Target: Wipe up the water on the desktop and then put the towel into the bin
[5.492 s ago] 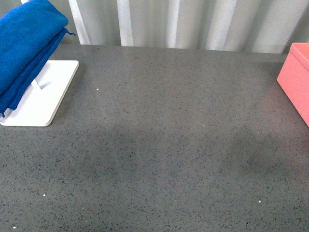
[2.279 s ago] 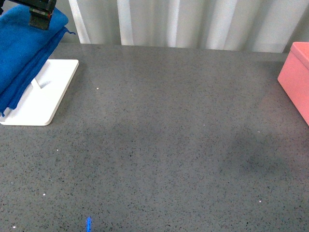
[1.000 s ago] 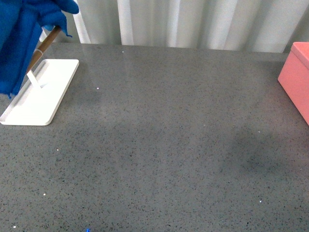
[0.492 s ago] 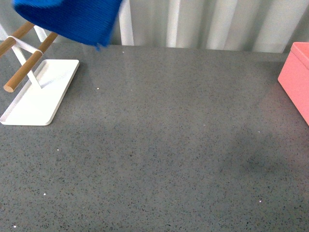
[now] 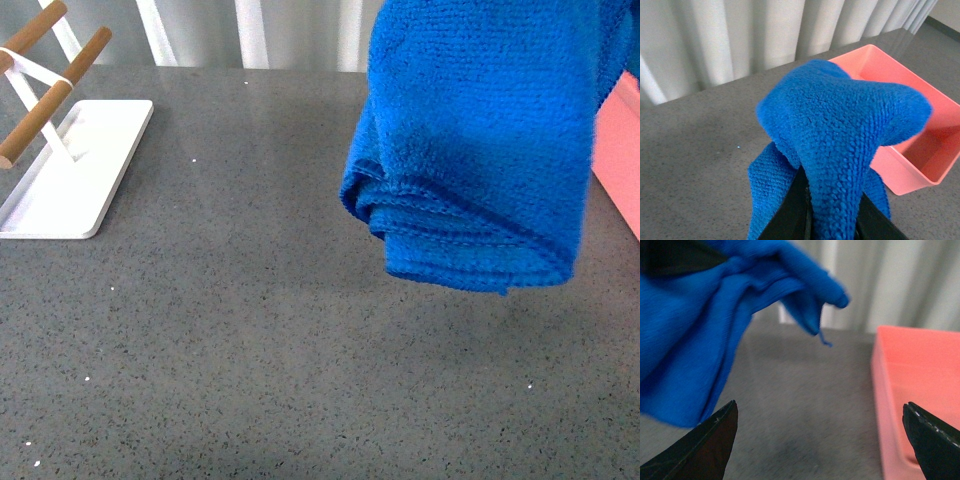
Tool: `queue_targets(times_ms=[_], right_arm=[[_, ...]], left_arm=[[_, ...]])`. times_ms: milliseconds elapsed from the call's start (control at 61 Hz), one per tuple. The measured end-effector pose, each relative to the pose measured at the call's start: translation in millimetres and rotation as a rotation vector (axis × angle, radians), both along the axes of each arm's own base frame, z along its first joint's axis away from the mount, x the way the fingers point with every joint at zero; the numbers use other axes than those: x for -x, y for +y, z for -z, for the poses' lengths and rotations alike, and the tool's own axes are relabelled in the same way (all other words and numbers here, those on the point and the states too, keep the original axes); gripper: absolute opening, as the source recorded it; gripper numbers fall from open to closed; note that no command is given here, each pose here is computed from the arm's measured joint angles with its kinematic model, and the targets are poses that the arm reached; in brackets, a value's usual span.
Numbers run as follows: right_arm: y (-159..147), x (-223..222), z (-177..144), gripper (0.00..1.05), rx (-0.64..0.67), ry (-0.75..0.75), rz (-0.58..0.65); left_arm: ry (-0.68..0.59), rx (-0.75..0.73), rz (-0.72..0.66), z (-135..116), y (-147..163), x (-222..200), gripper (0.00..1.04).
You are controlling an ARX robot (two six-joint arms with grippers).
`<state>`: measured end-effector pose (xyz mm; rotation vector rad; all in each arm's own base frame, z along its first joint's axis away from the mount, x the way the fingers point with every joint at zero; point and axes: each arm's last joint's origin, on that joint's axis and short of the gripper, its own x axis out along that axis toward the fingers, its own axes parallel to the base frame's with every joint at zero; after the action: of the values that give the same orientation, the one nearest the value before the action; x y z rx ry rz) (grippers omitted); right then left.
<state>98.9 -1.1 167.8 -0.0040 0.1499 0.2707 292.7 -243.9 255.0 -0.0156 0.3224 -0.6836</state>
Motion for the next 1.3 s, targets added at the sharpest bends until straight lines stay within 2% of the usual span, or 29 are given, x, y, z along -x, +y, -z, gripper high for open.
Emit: queue_targets(times_ms=[66,213,361,574,754,1115,1295], right_arm=[[-1,-4,-10,0.98,-0.022,-0.009,-0.095],[-1,-20,-50,0.98,-0.036,-0.115,-0.178],[2,-44,-65,0.98,-0.121,-0.08,-0.286],[17,-81,-44,0.98,-0.209,0.063,-0.387],[31,-110,-20,0.98,-0.168,0.14,-0.359],[39,-148,-16,0.98,-0.116,0.073,-0.37],[47,-167,-18,0.98,-0.136,0.007,-0.437]], left_arm=[[0.009,0.009,-0.005,2,-3,-3,0.06],[0.016,0.012,-0.02,4,-6,-8,0.06],[0.006,0.031,-0.04,-2,-8,-19,0.06],[0.022,0.053,-0.101,-7,-3,-40,0.06],[0.012,0.082,-0.1,-21,-8,-42,0.06],[0.053,0.115,-0.091,-23,-10,-41,0.06],[0.09,0.148,-0.068,-24,-13,-37,0.06]])
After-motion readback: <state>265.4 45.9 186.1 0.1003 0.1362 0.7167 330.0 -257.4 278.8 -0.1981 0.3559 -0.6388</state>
